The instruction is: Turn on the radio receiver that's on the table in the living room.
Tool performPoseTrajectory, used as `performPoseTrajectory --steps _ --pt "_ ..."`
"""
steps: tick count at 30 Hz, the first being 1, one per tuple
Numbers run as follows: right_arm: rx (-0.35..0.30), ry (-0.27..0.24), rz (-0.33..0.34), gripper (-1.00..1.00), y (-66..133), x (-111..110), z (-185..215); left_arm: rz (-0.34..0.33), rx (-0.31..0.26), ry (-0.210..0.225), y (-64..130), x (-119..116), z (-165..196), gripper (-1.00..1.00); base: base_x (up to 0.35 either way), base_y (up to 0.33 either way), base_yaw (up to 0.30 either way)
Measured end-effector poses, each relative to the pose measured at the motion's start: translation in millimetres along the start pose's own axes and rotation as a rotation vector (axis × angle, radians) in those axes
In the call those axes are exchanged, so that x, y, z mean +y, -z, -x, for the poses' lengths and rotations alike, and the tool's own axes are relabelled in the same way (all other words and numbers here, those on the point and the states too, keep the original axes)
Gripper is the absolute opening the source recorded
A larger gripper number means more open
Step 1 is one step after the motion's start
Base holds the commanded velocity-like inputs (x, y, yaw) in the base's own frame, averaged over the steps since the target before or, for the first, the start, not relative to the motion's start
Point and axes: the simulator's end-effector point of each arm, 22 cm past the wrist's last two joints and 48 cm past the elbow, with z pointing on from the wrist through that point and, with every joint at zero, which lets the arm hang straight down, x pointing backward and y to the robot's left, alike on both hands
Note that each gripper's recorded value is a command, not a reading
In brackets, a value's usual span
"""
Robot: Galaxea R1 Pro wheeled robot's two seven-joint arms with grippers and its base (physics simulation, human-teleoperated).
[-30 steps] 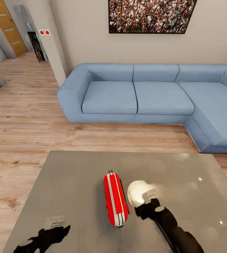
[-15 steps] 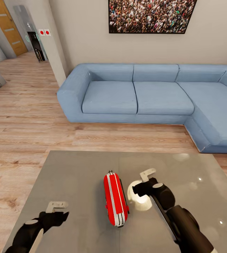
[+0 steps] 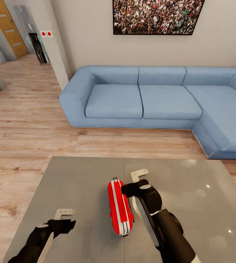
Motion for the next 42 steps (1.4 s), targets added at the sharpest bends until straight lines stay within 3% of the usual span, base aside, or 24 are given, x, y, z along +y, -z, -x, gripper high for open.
performPoseTrajectory --steps 4,10,17,26,32,42 --pt "0.09 0.039 -0.027 1.0 -34.0 -5 -17 -0.014 -0.007 0.011 -10.4 -10 -3 1.0 0.0 0.0 0.0" --pt "0.11 0.051 -0.031 1.0 -59.8 -4 -31 -0.019 -0.006 0.014 -11.2 -12 -2 1.0 0.0 0.0 0.0" --pt "0.055 0.047 -0.022 1.0 -48.4 -2 -8 -0.011 -0.004 0.014 -11.8 -6 -4 1.0 0.0 0.0 0.0" --pt "0.037 0.043 -0.026 1.0 -27.7 -7 12 -0.01 -0.004 0.015 -11.8 -5 -4 1.0 0.0 0.0 0.145" --pt "0.035 0.043 -0.026 1.0 -26.0 -7 13 -0.01 -0.004 0.017 -11.8 -4 -4 1.0 0.0 0.0 0.253" --pt "0.023 0.036 -0.029 1.0 -26.4 -9 16 -0.009 -0.007 0.018 -11.5 -4 -3 1.0 0.0 0.0 0.025"
